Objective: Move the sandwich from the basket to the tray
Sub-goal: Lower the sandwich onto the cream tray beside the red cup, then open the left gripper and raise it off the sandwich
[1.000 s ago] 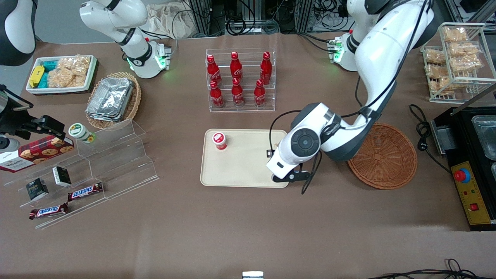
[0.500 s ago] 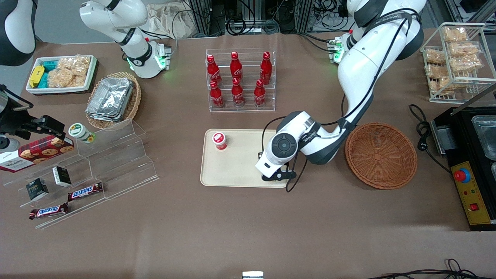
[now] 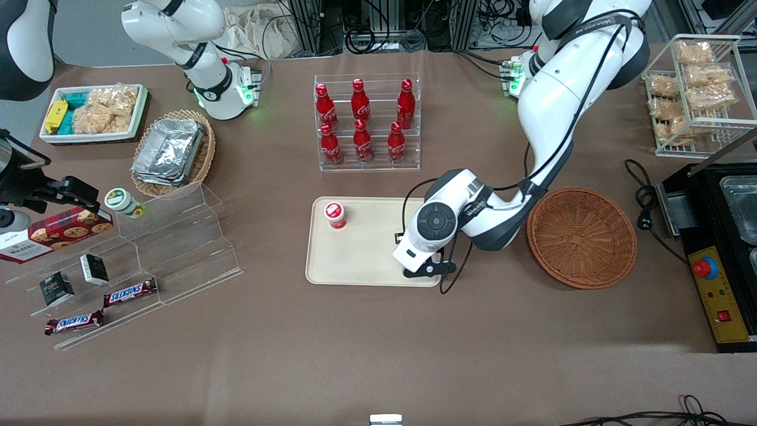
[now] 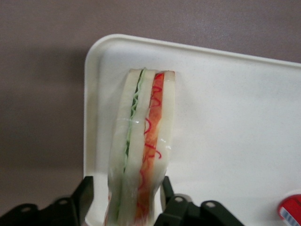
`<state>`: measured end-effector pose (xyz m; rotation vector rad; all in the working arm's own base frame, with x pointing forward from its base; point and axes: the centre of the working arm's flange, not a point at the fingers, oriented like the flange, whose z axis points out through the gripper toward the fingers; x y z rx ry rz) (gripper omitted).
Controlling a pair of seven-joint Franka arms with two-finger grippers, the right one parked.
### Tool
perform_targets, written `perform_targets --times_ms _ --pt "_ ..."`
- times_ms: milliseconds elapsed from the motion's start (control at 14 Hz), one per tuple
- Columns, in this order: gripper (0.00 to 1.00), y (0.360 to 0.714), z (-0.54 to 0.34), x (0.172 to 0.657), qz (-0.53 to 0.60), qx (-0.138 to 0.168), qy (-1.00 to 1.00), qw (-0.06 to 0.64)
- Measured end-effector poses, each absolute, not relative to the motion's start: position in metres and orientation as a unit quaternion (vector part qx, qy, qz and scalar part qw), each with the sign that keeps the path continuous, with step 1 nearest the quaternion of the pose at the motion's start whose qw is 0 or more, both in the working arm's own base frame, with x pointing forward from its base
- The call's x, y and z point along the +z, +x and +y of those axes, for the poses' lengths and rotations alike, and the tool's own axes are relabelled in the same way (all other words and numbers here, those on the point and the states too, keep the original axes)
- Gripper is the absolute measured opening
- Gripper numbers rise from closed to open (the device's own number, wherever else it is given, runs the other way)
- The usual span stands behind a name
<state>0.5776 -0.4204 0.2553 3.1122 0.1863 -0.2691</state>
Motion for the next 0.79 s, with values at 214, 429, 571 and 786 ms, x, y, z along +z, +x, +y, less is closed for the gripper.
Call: perform_targets --times_ms 214,429,571,786 --pt "1.0 0.578 -0.409 0.316 0.075 -0.061 0.995 -0.023" --pt "1.0 0.564 -0.378 0.36 0.085 -0.024 0.994 -0.063" --pt "1.0 0.553 -0.352 0.37 0.088 0.002 0.993 -0.079" --pt "1.0 0.545 -0.314 0.38 0.078 0.012 0.994 -0.081"
